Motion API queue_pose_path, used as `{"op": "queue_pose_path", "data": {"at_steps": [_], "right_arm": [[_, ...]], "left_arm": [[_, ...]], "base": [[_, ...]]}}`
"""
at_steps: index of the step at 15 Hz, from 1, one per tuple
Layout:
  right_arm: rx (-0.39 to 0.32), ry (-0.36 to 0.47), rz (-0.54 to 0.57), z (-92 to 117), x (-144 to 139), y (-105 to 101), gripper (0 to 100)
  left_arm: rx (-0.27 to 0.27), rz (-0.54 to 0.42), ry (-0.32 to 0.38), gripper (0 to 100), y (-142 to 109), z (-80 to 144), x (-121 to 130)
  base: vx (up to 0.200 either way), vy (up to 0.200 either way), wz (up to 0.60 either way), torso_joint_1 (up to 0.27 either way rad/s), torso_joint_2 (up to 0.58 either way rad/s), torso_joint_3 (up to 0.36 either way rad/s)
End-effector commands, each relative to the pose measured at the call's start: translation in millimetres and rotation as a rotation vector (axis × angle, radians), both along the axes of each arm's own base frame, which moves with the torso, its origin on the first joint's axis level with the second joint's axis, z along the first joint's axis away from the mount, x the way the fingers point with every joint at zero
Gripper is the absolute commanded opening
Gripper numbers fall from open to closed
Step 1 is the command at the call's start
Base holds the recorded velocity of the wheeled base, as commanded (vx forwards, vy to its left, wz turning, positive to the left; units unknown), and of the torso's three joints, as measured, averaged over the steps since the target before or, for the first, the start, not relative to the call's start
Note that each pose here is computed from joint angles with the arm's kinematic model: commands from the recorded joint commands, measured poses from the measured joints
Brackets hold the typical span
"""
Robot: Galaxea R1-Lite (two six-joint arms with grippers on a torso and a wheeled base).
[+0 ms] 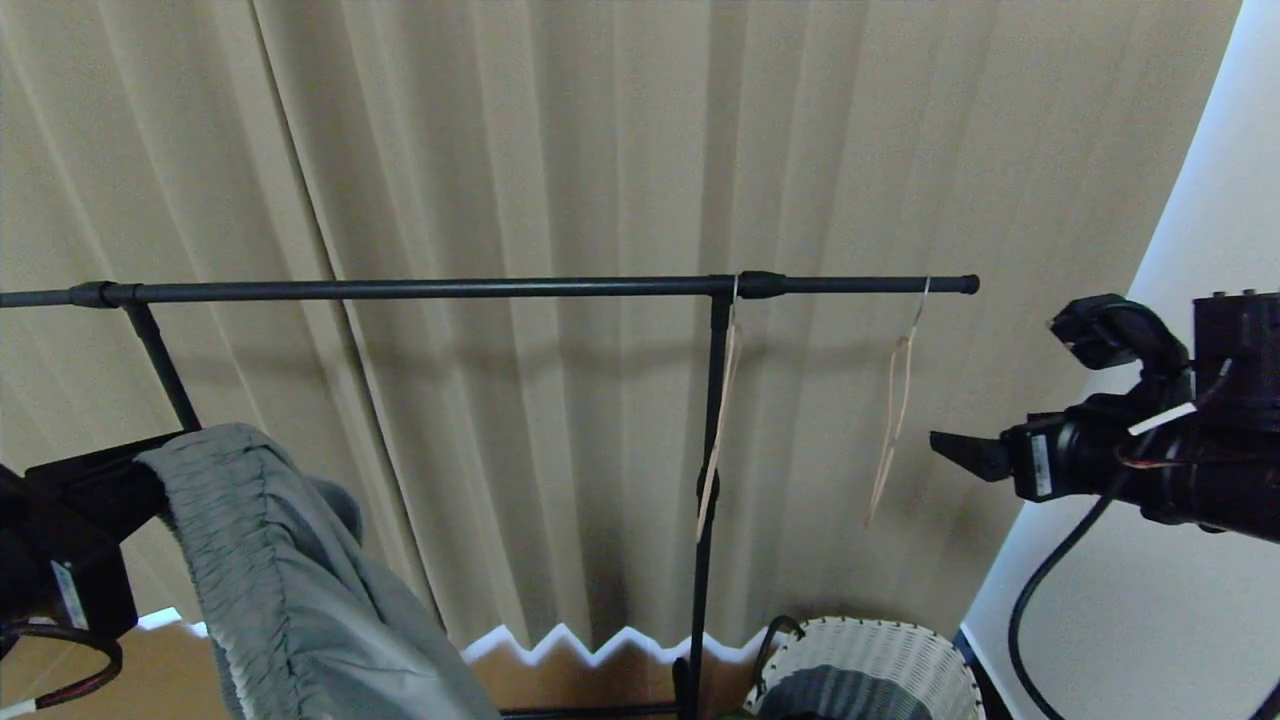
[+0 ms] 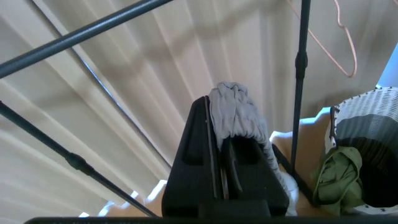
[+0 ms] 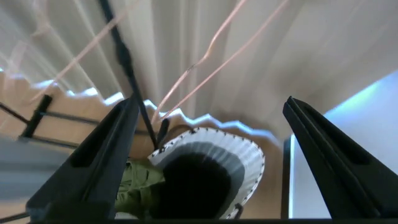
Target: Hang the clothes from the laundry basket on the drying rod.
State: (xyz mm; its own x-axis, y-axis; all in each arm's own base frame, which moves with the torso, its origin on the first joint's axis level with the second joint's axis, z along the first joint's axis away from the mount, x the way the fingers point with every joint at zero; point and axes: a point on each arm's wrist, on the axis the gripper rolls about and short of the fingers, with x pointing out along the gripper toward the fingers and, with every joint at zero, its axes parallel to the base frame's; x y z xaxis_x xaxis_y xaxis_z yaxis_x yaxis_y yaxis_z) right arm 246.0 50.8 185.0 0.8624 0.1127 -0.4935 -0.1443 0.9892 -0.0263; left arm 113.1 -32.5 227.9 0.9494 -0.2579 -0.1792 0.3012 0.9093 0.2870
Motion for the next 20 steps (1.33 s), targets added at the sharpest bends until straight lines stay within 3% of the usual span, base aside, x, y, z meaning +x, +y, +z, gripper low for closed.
{"op": "queue_pose_path", "data": {"at_steps": [1, 8, 15, 20], "right_arm": [[-0.028, 0.074, -0.054, -24, 44, 17, 100], [-0.055, 0.111, -0.271, -58, 105, 23, 100], [-0.096, 0.126, -0.348, -63, 104, 11, 100], [-0.084, 0.106, -0.345, -59, 107, 11, 100]], "left_arm": [[-0.001, 0.000, -0.004, 0, 0, 1, -1], [-0.001, -0.006, -0.010, 0, 1, 0, -4], [-0.002, -0.006, -0.011, 0, 1, 0, -5], [-0.002, -0.006, -0.011, 0, 1, 0, -5]], "base": [[0.000, 0.000, 0.00, 0.000, 0.00, 0.000], [0.000, 0.000, 0.00, 0.000, 0.00, 0.000], [0.000, 0.000, 0.00, 0.000, 0.00, 0.000], [0.000, 0.000, 0.00, 0.000, 0.00, 0.000]]}}
